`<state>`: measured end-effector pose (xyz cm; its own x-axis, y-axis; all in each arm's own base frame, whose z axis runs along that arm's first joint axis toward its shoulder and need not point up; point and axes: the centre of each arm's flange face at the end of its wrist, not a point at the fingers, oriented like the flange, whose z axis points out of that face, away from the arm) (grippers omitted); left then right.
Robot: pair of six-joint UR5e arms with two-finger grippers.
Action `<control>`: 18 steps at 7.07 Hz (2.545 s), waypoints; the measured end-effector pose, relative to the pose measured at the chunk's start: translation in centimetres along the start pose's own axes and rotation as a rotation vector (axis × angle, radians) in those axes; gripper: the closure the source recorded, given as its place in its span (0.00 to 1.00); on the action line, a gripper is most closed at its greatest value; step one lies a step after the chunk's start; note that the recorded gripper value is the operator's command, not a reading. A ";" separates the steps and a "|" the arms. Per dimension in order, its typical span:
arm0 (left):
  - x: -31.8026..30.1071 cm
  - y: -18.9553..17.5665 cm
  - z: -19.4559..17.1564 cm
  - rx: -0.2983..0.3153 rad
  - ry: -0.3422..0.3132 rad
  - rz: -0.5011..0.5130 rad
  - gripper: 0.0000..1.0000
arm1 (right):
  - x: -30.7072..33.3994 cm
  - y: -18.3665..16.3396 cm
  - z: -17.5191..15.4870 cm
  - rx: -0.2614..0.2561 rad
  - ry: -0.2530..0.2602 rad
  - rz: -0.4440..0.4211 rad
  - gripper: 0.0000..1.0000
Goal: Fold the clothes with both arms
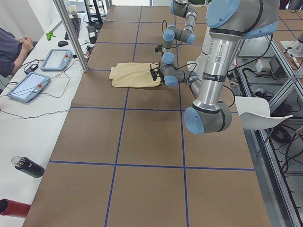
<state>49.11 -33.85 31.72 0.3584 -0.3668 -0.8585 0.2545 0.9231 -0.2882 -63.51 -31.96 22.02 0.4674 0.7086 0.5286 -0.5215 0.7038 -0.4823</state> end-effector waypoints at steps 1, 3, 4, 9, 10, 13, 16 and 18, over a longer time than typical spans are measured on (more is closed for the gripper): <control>0.0 0.0 0.0 0.001 -0.001 -0.001 1.00 | 0.0 0.0 0.0 0.000 0.001 0.001 0.75; -0.1 0.0 0.0 0.001 -0.001 -0.001 1.00 | 0.0 0.0 0.0 0.001 0.001 0.001 1.00; -0.1 0.0 0.0 0.001 -0.001 -0.001 1.00 | 0.0 0.0 0.0 0.001 0.001 0.002 1.00; 0.2 0.2 -0.2 -0.002 0.005 -0.001 1.00 | 0.0 -0.2 -0.4 -0.006 -0.006 0.014 1.00; 0.4 0.5 -0.5 -0.008 0.013 0.000 1.00 | 0.6 -0.5 -0.6 -0.012 -0.003 0.010 1.00; 1.4 5.4 -2.3 -0.068 -0.020 0.025 1.00 | 4.4 -1.9 -2.7 -0.048 -0.015 -0.015 1.00; 0.8 10.3 -1.6 -0.140 -0.056 0.060 1.00 | 6.9 -0.7 -3.4 -0.120 0.022 -0.038 1.00; 0.7 11.4 -1.7 -0.157 -0.056 0.070 1.00 | 7.2 -0.3 -3.8 -0.141 0.023 -0.054 1.00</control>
<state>50.72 -23.36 27.05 0.4209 -0.3026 -0.8551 0.0849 0.9517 -0.2950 -57.31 -26.88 23.31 0.5090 0.6692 0.5414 -0.3901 0.7400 -0.5479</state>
